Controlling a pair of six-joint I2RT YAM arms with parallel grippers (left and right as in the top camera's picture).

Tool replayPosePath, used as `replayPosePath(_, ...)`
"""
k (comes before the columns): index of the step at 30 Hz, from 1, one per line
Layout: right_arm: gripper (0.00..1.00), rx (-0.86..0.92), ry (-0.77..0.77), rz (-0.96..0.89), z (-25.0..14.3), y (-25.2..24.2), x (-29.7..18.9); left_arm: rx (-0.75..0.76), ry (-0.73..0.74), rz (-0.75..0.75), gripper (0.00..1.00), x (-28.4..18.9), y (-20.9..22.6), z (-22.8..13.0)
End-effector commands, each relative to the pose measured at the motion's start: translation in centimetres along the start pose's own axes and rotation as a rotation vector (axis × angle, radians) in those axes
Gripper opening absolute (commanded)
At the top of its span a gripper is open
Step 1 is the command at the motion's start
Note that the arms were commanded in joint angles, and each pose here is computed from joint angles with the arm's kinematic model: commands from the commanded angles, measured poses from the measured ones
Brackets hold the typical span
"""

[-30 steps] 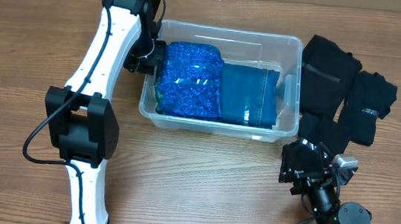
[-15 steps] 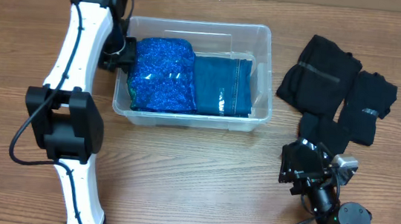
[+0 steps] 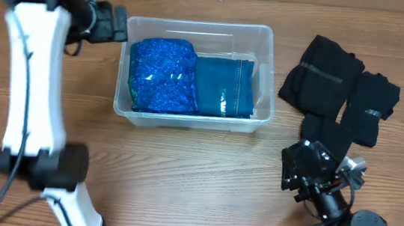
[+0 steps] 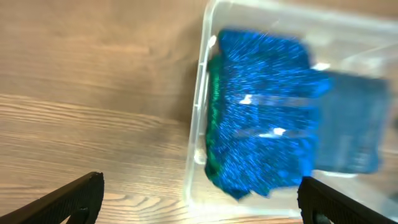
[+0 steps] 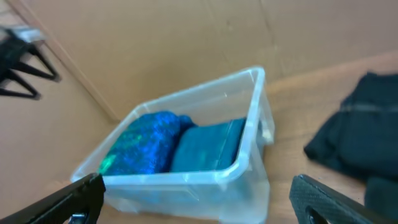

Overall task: Pack container
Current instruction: 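Raise the left arm clear and reach the right gripper toward black clothes, then grasp the black folded garment with the right gripper and lift it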

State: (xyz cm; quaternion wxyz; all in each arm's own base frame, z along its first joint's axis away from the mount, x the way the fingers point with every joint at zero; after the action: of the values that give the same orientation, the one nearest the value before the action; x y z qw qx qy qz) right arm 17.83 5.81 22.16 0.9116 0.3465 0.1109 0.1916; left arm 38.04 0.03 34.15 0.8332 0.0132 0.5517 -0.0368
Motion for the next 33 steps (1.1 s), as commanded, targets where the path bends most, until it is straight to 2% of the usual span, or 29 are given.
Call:
replayPosePath(1,1.0,0.028,-0.029,-0.073,3.5,2.4,-1.2,-0.023,-0.186,-0.008,1.0,-7.6,-0.9,-1.7)
replayPosePath(8,1.0,0.121,0.093,-0.482,7.4,1.2,-0.8,0.0,-0.377,0.03,1.0,-15.0,-1.3,-5.2)
replayPosePath(15,1.0,0.18,0.171,-0.664,10.1,-1.4,3.0,0.039,-0.449,0.05,1.0,-17.7,-1.5,-6.9)
replayPosePath(20,1.0,0.347,0.233,-0.822,9.8,-7.0,2.9,0.05,-0.449,0.052,1.0,-17.7,-1.5,-7.0)
replayPosePath(27,1.0,0.706,0.265,-0.97,9.6,-15.6,-0.9,0.05,-0.449,0.052,1.0,-17.7,-1.5,-7.0)
replayPosePath(30,1.0,0.821,0.29,-1.033,8.4,-18.6,-2.3,0.05,-0.449,0.052,1.0,-17.7,-1.5,-7.0)
replayPosePath(33,1.0,0.898,0.383,-1.039,6.1,-20.6,-2.3,0.05,-0.449,0.052,1.0,-17.7,-1.5,-7.0)
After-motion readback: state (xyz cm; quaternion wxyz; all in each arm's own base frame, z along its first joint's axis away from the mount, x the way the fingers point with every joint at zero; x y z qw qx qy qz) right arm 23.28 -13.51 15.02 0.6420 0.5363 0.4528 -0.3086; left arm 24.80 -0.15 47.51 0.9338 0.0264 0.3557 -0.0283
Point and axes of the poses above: each gripper's point midway between its finger pads, its own x axis out along the fingers, its own y axis along the line the jaws close on, z = x × y, the point moved 4 cm from there along -x, back along the fingers, and after that the axes turned 15 degrees about x, right-handed, at the moved point
